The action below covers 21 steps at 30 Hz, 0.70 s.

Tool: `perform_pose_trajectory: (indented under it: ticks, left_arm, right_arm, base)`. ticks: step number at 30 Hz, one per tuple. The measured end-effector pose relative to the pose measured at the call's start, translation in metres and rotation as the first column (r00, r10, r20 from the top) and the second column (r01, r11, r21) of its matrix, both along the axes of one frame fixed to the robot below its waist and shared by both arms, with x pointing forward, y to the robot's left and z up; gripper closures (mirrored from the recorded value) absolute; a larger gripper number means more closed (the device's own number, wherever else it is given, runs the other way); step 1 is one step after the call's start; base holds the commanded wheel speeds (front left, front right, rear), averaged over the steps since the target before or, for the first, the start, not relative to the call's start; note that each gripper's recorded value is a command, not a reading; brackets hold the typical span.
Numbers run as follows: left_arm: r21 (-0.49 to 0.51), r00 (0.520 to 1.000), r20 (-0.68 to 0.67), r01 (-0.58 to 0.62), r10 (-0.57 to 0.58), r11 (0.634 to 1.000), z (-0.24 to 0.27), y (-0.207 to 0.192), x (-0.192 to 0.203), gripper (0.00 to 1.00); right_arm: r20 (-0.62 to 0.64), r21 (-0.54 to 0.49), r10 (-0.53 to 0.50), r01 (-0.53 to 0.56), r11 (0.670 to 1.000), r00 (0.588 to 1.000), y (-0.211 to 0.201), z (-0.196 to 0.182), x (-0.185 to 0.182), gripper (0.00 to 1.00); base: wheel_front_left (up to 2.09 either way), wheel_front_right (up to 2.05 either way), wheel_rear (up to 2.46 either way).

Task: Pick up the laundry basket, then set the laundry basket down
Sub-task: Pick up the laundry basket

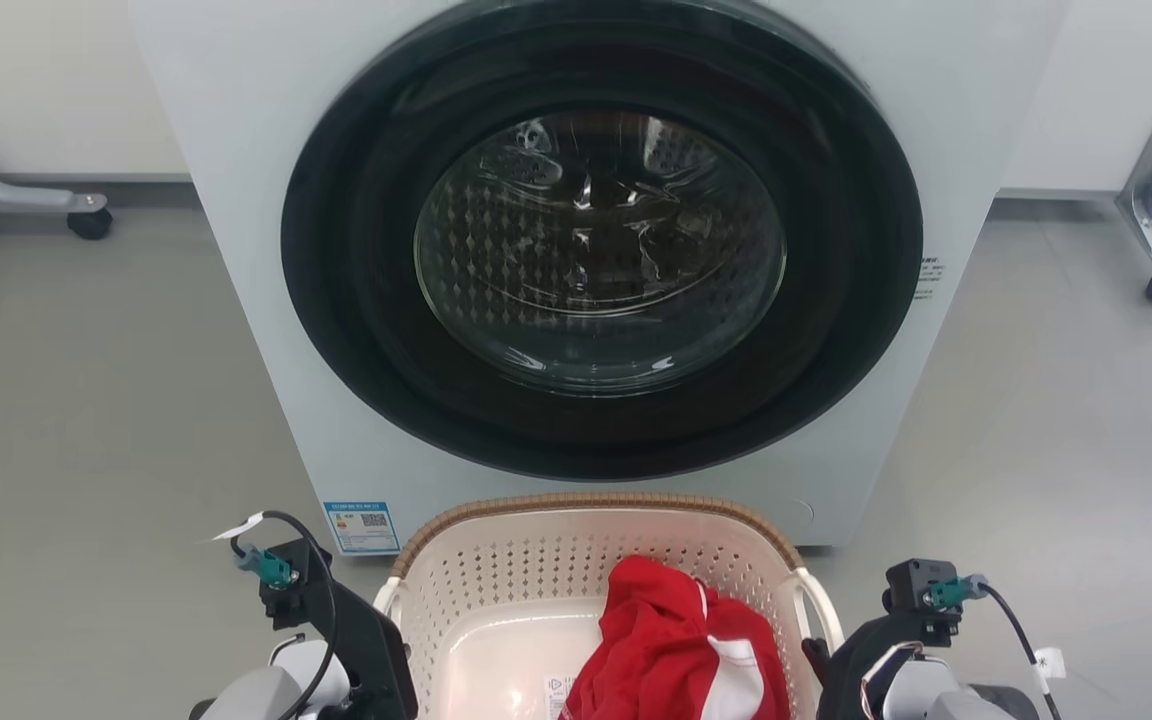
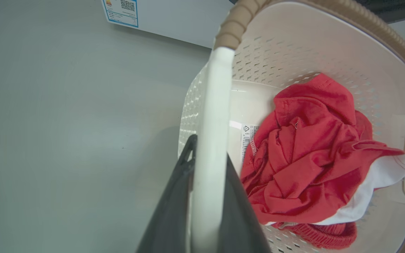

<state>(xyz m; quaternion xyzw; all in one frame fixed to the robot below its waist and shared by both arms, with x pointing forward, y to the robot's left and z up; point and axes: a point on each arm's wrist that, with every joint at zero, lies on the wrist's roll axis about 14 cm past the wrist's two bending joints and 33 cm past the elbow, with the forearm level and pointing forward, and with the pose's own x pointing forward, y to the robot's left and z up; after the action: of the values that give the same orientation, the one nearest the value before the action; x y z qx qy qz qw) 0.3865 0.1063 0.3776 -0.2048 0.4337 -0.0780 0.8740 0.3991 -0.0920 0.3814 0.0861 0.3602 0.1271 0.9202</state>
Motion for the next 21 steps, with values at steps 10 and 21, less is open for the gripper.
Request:
perform_pose_trajectory:
  ticks: [10, 21]
  left_arm:
    - [-0.01, 0.999, -0.032, -0.006, 0.005, 1.0, -0.006, 0.001, -0.019, 1.0]
    - [-0.02, 0.999, -0.052, -0.009, 0.008, 1.0, -0.008, 0.001, -0.026, 1.0]
  right_arm:
    - [-0.048, 0.009, -0.003, 0.003, 1.0, 0.999, 0.0, -0.005, -0.017, 1.0]
    - [-0.079, 0.011, 0.0, 0.001, 1.0, 0.997, 0.001, -0.008, -0.024, 1.0]
  base:
    - [0.0, 0.0, 0.0]
    - [0.0, 0.0, 0.0]
